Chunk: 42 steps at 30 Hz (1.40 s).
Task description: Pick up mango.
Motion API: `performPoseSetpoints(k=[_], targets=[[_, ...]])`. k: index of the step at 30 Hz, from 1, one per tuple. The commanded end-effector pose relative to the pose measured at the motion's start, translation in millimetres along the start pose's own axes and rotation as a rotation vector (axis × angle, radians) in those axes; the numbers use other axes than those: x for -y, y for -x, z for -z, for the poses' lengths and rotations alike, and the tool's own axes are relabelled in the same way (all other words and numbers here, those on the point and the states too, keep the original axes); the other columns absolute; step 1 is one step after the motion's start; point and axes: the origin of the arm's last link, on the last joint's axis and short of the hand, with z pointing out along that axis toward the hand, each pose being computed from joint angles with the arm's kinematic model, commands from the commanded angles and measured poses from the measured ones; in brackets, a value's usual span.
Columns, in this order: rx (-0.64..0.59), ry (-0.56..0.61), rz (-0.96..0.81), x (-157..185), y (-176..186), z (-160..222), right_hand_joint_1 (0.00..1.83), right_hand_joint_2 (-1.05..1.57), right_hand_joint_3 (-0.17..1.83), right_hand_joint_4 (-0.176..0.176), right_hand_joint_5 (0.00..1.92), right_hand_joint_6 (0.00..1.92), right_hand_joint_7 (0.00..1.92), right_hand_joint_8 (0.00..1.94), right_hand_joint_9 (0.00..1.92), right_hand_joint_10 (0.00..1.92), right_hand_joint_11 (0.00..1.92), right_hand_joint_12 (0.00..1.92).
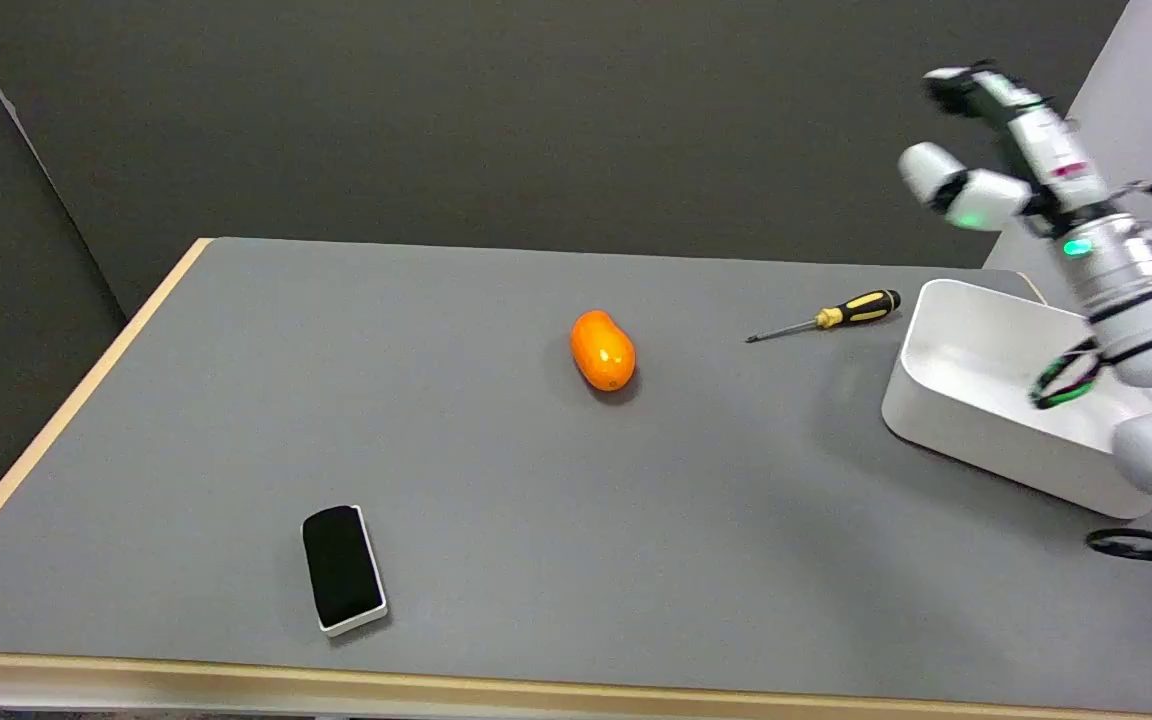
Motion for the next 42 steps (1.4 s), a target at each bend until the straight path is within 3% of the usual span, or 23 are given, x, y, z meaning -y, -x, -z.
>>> performPoseSetpoints(k=[1,7,9,12,16,18,28,36,42], targets=[[0.297,-0.092,0.278,162,148,4,0.39,0.63,0.94,-0.114,0.2,0.48,0.27,0.46,0.18,0.79,0.0,1.09],[0.384,-0.107,0.329,192,197,22,0.4,0.63,0.92,-0.167,0.17,0.48,0.26,0.48,0.16,0.81,0.0,1.08],[0.395,-0.118,0.331,202,208,25,0.42,0.68,0.78,-0.176,0.18,0.43,0.28,0.42,0.15,0.87,0.0,1.08],[0.399,-0.131,0.332,214,220,26,0.4,0.62,0.9,-0.176,0.15,0.49,0.25,0.53,0.18,0.84,0.0,1.09],[0.397,-0.116,0.284,218,236,24,0.43,0.68,0.78,-0.176,0.17,0.46,0.29,0.5,0.16,0.91,0.0,1.1],[0.374,-0.1,0.253,218,242,24,0.4,0.63,0.9,-0.176,0.15,0.5,0.28,0.57,0.19,0.86,0.0,1.11],[0.294,-0.055,0.258,227,254,14,0.41,0.64,0.89,-0.176,0.18,0.52,0.3,0.59,0.21,0.9,0.0,1.16],[0.271,0.072,0.246,220,268,20,0.41,0.64,0.88,-0.176,0.18,0.52,0.3,0.59,0.22,0.92,0.0,1.19],[0.265,0.148,0.261,207,275,24,0.48,0.68,0.76,-0.176,0.19,0.49,0.32,0.56,0.19,0.98,0.0,1.23]])
